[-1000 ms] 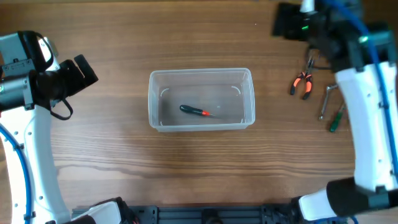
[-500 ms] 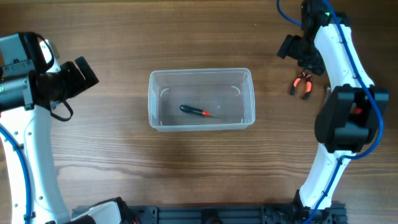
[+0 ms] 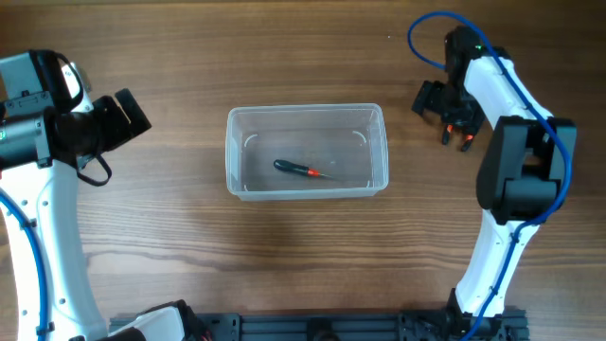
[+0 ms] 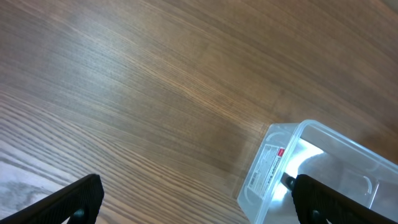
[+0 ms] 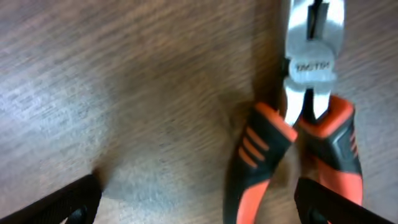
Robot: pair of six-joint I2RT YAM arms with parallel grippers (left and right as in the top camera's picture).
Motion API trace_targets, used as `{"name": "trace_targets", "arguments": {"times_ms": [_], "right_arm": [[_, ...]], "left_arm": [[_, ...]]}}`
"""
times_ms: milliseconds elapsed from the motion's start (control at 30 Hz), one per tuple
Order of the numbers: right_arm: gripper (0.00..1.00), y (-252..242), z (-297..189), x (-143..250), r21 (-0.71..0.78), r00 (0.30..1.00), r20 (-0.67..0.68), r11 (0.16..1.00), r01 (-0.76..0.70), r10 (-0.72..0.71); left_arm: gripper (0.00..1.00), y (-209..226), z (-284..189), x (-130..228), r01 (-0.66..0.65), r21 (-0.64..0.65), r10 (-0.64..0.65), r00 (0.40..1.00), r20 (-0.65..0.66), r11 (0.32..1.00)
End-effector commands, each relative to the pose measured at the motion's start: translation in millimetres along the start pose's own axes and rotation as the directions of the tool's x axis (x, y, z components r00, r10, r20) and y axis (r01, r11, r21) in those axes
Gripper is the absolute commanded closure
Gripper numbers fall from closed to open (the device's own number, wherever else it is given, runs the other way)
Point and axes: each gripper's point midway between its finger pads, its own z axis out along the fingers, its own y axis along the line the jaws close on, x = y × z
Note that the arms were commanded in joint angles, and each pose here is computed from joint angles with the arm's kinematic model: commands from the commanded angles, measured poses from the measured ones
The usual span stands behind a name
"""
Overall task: Pack container
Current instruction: 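Move the right gripper to the orange TACTIX pliers and grasp them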
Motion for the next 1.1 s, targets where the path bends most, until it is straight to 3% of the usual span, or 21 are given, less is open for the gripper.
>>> {"name": "trace_targets", "arguments": {"times_ms": [0, 100, 333, 500, 633, 800, 933, 1067], "right_arm": [[0.0, -1.9, 19.0, 12.1, -0.039, 0.998, -0.053, 0.999, -0.016, 0.014], [0.05, -3.0, 20.8, 13.3, -0.039, 0.998, -0.056, 0.999, -0.018, 0.016], [0.73, -3.0, 20.8, 13.5, -0.039, 0.998, -0.056, 0.999, -0.018, 0.016], [0.93, -3.4, 20.7, 14.4, -0.037, 0.998, -0.06, 0.999, -0.018, 0.015], [0.96, -3.7, 20.7, 15.1, -0.036, 0.998, -0.063, 0.999, -0.016, 0.013], [0.96, -1.7, 12.4, 21.9, -0.043, 0.993, -0.077, 0.995, 0.085, -0.088], [0.96, 20.3, -47.0, 15.9, -0.082, 0.973, 0.036, 0.97, 0.23, -0.228], [0.96, 53.0, -135.6, 23.0, -0.102, 0.877, 0.223, 0.884, 0.456, -0.426]], "left_arm": [[0.0, -1.6, -0.2, 1.3, 0.017, 0.014, -0.017, 1.0, -0.011, 1.0], [0.0, -1.0, -0.3, 3.3, 0.018, 0.011, -0.017, 1.0, -0.019, 1.0], [0.0, 0.0, -0.4, 6.7, 0.019, 0.007, -0.019, 0.999, -0.033, 1.0], [0.0, 0.0, -0.3, 6.7, 0.019, 0.007, -0.018, 0.999, -0.033, 1.0], [0.0, 0.0, -0.3, 6.7, 0.019, 0.007, -0.018, 0.999, -0.033, 1.0], [0.0, 0.0, -0.3, 6.6, 0.019, 0.007, -0.018, 0.999, -0.032, 1.0], [0.0, 0.7, -0.3, 6.5, 0.019, 0.003, -0.018, 0.999, -0.031, 1.0], [0.0, 0.1, -0.3, 4.6, 0.018, 0.005, -0.018, 1.0, -0.024, 1.0]]}}
